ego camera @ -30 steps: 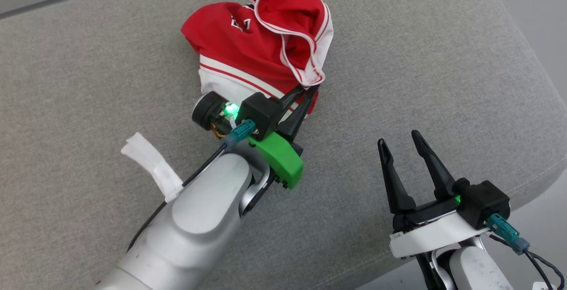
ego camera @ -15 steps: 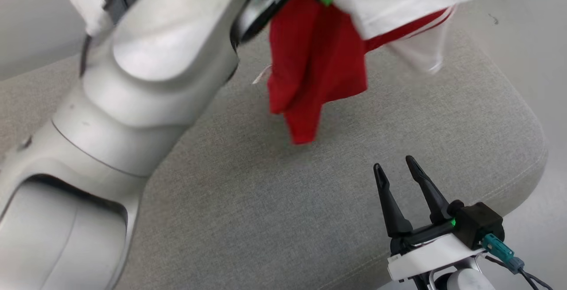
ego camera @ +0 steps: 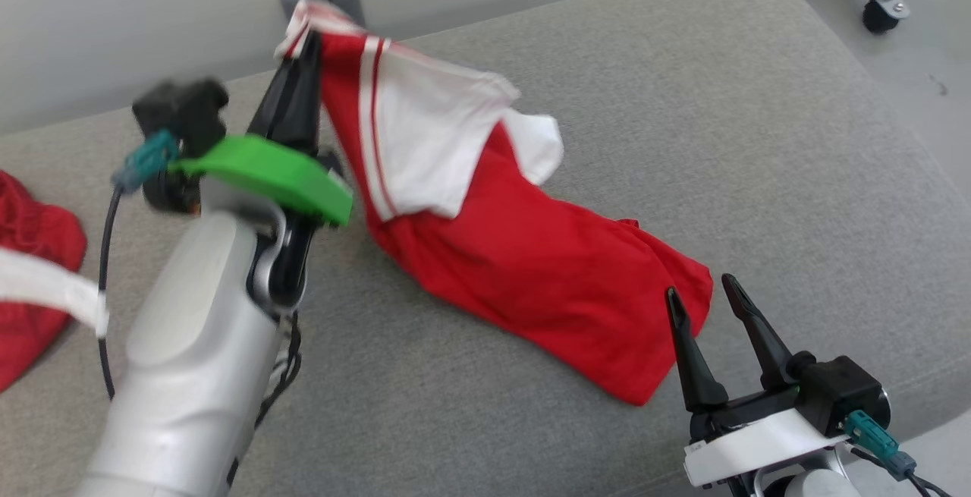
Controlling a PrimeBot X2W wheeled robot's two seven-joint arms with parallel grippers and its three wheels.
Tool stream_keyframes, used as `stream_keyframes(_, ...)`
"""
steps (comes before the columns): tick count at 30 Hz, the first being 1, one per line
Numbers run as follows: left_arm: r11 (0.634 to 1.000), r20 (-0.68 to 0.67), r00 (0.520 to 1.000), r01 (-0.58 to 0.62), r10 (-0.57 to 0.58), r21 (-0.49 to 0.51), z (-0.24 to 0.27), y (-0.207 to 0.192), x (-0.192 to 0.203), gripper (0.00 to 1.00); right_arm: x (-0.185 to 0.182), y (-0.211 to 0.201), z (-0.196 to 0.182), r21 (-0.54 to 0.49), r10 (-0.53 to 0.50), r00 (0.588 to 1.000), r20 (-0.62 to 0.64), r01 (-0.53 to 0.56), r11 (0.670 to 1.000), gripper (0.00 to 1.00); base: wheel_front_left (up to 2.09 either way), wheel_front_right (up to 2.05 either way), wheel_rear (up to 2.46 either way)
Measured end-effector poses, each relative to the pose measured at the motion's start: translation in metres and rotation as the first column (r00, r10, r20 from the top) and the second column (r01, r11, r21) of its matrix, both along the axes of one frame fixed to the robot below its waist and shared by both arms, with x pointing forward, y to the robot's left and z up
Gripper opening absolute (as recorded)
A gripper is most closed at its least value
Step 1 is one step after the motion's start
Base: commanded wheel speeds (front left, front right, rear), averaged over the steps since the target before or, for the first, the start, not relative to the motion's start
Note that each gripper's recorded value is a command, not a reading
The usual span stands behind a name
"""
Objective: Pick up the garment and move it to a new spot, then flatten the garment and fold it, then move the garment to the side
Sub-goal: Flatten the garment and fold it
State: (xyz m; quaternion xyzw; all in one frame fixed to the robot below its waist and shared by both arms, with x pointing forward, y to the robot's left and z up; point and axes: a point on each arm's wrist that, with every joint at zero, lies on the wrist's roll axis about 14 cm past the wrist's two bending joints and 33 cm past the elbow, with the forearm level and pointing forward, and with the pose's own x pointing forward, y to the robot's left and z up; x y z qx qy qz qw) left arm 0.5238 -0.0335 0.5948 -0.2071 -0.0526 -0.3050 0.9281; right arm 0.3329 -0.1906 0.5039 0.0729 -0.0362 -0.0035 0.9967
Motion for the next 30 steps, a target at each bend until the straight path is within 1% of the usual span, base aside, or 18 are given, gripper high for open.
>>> stream_keyframes(2,0.996,-0.100,0.991,-0.094,0.094,0.008,-0.041,0.038,-0.007,0.00,0.005,0.007,0.000,-0.001,0.026,1.000,0.004,-0.026,1.000,1.00,0.00,0.00,0.00)
stream_keyframes(4,0.985,-0.157,0.972,-0.173,0.173,0.011,-0.065,0.070,-0.017,0.00,0.009,0.014,0.000,-0.006,0.050,0.999,0.005,-0.050,0.999,1.00,0.00,0.00,0.00)
stream_keyframes(6,0.969,-0.189,0.951,-0.245,0.246,0.028,-0.084,0.100,-0.029,0.00,0.012,0.021,0.000,-0.008,0.074,0.997,0.006,-0.074,0.997,1.00,0.00,0.00,0.00)
stream_keyframes(9,0.938,-0.235,0.910,-0.346,0.342,0.026,-0.103,0.138,-0.048,0.00,0.016,0.028,0.000,-0.013,0.100,0.995,0.007,-0.100,0.995,1.00,0.00,0.00,0.00)
stream_keyframes(13,0.902,-0.254,0.867,-0.427,0.429,0.068,-0.122,0.173,-0.074,0.00,0.020,0.037,0.000,-0.017,0.131,0.991,0.009,-0.131,0.991,1.00,0.00,0.00,0.00)
stream_keyframes(15,0.889,-0.248,0.854,-0.446,0.457,0.102,-0.128,0.183,-0.085,0.00,0.021,0.041,-0.002,-0.020,0.143,0.990,0.005,-0.142,0.990,1.00,0.00,0.00,0.00)
stream_keyframes(19,0.865,-0.269,0.823,-0.486,0.501,0.125,-0.140,0.198,-0.102,0.00,0.024,0.044,-0.002,-0.021,0.155,0.988,0.006,-0.155,0.988,1.00,0.00,0.00,0.00)
stream_keyframes(20,0.862,-0.268,0.819,-0.487,0.507,0.140,-0.142,0.199,-0.105,0.23,0.024,0.045,-0.002,-0.021,0.159,0.987,0.006,-0.159,0.987,1.00,0.00,0.00,0.00)
stream_keyframes(21,0.858,-0.265,0.816,-0.489,0.513,0.157,-0.145,0.201,-0.107,0.49,0.025,0.047,-0.002,-0.020,0.163,0.987,0.005,-0.163,0.986,1.00,0.00,0.00,0.00)
stream_keyframes(22,0.850,-0.261,0.809,-0.495,0.526,0.179,-0.147,0.205,-0.109,1.00,0.026,0.049,-0.003,-0.019,0.170,0.986,0.003,-0.169,0.985,1.00,0.00,0.00,0.00)
stream_keyframes(24,0.828,-0.243,0.793,-0.514,0.559,0.224,-0.149,0.213,-0.111,1.00,0.026,0.051,-0.004,-0.017,0.177,0.984,0.001,-0.177,0.984,1.00,0.00,0.00,0.00)
stream_keyframes(28,0.778,-0.225,0.750,-0.560,0.622,0.284,-0.155,0.229,-0.117,1.00,0.026,0.053,-0.004,-0.016,0.181,0.984,0.000,-0.181,0.983,1.00,0.00,0.00,0.00)
stream_keyframes(30,0.760,-0.212,0.738,-0.567,0.640,0.318,-0.158,0.232,-0.122,1.00,0.026,0.052,-0.004,-0.016,0.178,0.984,0.000,-0.178,0.984,1.00,0.00,0.00,0.00)
